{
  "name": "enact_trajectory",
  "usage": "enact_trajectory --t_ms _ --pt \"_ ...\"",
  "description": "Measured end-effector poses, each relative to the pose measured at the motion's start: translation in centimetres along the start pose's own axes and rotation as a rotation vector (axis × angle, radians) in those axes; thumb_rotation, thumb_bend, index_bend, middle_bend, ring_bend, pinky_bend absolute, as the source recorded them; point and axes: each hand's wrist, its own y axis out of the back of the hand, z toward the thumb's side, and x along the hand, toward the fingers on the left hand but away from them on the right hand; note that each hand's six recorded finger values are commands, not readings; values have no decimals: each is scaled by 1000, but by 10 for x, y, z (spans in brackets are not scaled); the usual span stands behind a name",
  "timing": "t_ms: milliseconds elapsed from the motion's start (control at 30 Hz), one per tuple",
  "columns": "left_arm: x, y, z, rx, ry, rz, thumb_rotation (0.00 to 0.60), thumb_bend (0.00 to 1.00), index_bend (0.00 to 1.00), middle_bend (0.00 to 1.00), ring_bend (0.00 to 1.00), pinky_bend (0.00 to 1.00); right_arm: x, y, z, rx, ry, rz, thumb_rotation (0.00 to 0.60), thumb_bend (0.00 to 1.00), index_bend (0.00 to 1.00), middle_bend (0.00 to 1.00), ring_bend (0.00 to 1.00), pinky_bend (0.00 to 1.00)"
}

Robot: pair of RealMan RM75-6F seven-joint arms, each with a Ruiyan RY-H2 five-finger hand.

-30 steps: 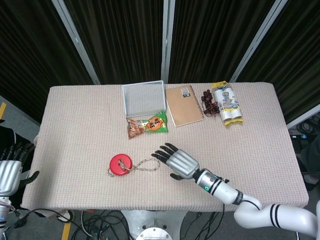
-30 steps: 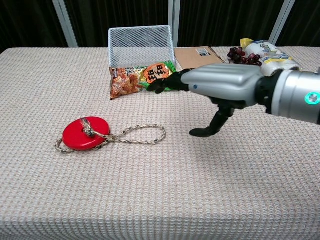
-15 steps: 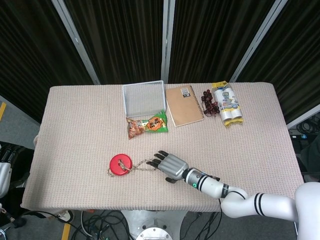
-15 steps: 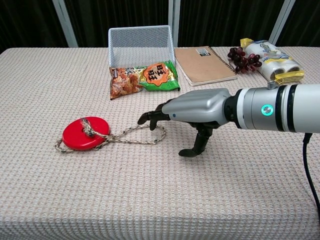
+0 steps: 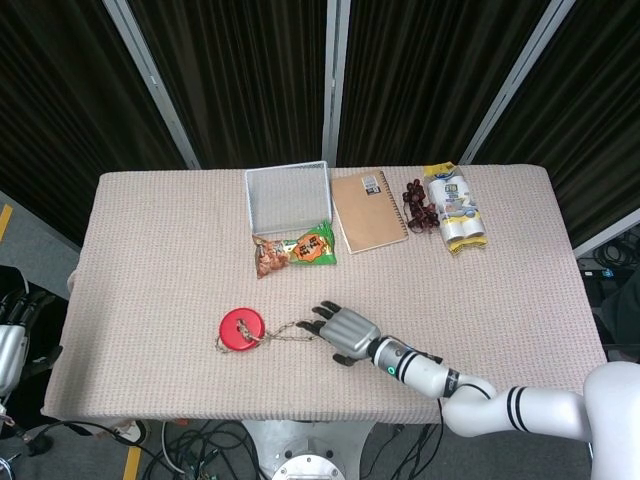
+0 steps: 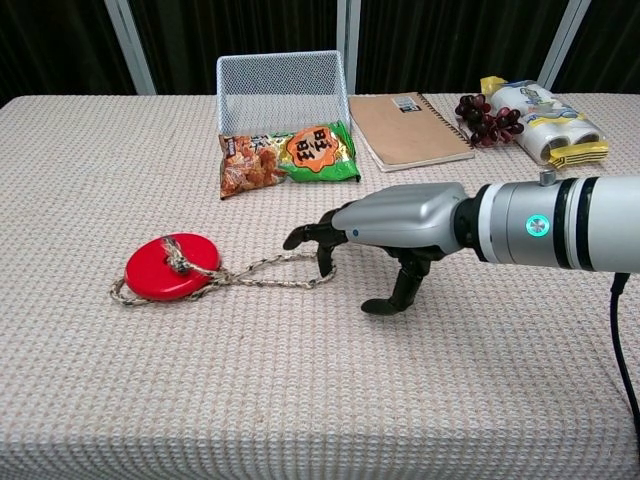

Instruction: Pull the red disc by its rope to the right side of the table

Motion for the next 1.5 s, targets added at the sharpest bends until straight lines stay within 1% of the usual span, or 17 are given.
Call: enact_trajectory --t_ms 133,267,500,700,767,800,867,900,933,1000,1033,1133,1200,1367,1500 --pt "-1 0 -1 -3 2 -2 600 189 231 172 99 185 -2 0 -4 -21 -11 9 600 303 0 526 4 0" --pt "-2 -1 -3 -5 4 -5 600 189 232 172 99 185 -3 2 -3 -55 -10 5 600 340 0 555 28 0" --pt "-2 -1 -5 -8 6 -5 600 188 235 172 99 185 -4 6 -2 -109 -12 6 600 427 11 631 123 0" --pt "-3 -4 -6 -8 9 -12 600 188 235 171 99 185 -5 4 -4 -106 -24 9 600 468 143 650 199 0" --pt "-3 -4 -6 -8 9 -13 600 189 235 169 99 185 -4 3 -6 -107 -31 13 600 485 211 665 253 1" --pt "-3 -4 -6 -8 10 -13 600 188 235 169 99 185 -4 3 -6 -107 -33 12 600 495 256 678 289 19" --pt "-3 -5 -7 -9 12 -16 600 188 237 168 99 185 -4 5 -7 -106 -38 0 600 526 380 707 379 125" --pt "-3 -5 -7 -9 12 -16 600 189 237 168 99 185 -3 6 -8 -107 -41 -9 600 551 479 725 434 241" --pt "-3 -5 -7 -9 12 -17 600 189 238 168 99 185 -3 7 -8 -109 -44 -18 600 589 599 746 489 390" --pt "-3 -5 -7 -9 13 -17 600 189 238 168 99 185 -1 11 -10 -118 -54 -46 600 640 739 777 550 560" --pt "-3 -6 -7 -10 14 -17 600 189 238 168 99 185 0 13 -11 -124 -60 -59 600 665 804 801 588 628" --pt "-3 -7 -8 -9 17 -21 600 188 239 168 99 185 6 18 -19 -136 -85 -101 600 699 904 840 637 694" --pt "-3 -7 -8 -8 17 -21 600 189 240 168 99 185 13 21 -29 -143 -112 -128 600 711 932 846 649 708" --pt "-2 -8 -6 -5 14 -23 600 188 240 168 99 185 36 23 -58 -178 -188 -156 600 767 950 851 694 759" --pt "-2 -10 -3 -4 10 -32 600 189 240 168 99 187 61 23 -85 -220 -259 -185 600 778 951 853 698 764"
